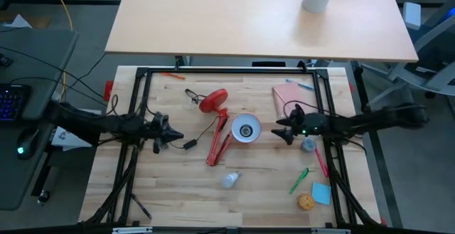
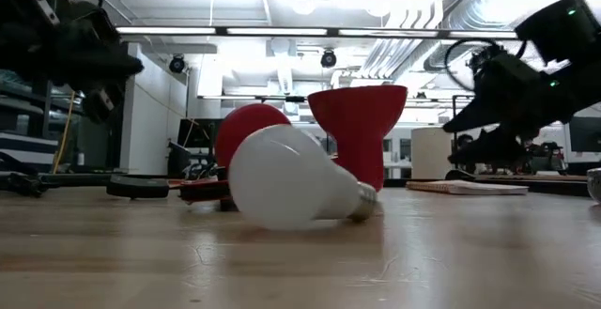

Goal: Screw lightbulb
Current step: Return to Home Position

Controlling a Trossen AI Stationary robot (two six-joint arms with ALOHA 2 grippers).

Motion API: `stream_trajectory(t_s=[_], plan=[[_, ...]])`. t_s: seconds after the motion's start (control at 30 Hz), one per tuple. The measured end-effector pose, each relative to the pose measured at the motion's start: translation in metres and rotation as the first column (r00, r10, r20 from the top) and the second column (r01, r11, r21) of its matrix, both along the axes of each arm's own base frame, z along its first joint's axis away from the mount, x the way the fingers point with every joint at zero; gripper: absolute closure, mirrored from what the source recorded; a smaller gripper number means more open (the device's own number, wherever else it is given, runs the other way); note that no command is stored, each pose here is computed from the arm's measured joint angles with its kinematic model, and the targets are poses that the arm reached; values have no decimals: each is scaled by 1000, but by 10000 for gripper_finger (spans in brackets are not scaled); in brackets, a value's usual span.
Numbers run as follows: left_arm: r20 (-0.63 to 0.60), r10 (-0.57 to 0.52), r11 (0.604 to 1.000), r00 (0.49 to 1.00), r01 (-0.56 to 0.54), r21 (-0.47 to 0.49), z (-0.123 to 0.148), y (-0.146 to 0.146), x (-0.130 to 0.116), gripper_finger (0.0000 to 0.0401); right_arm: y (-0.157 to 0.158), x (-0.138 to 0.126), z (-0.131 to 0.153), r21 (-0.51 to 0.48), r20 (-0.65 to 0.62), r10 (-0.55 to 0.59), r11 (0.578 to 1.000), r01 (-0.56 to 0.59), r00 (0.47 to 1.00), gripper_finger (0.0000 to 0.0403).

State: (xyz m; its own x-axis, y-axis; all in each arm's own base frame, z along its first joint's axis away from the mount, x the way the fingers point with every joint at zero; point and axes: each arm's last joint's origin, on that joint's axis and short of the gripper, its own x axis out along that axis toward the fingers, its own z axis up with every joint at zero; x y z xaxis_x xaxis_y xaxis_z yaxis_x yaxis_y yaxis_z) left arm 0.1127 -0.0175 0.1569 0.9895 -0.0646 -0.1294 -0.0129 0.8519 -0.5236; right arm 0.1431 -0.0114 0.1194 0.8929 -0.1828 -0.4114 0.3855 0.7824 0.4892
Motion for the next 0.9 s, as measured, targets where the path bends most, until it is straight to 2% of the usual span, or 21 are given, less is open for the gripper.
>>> stream_trajectory(t_s=[0.3,0.47,0.7,0.9], plan=[[232,11,999,973,-1,-43,21,3,-17,401,1,-24,24,-10,166,-4,1000,6,986,61],[208,4,999,978,4,-38,18,3,-17,401,2,-34,38,-17,310,-3,1000,9,951,61],[179,6,999,984,0,-33,15,4,-17,401,2,-47,58,-26,517,-1,1000,17,856,61],[160,5,1000,987,-1,-30,13,4,-17,401,3,-48,60,-27,537,3,1000,13,844,61]])
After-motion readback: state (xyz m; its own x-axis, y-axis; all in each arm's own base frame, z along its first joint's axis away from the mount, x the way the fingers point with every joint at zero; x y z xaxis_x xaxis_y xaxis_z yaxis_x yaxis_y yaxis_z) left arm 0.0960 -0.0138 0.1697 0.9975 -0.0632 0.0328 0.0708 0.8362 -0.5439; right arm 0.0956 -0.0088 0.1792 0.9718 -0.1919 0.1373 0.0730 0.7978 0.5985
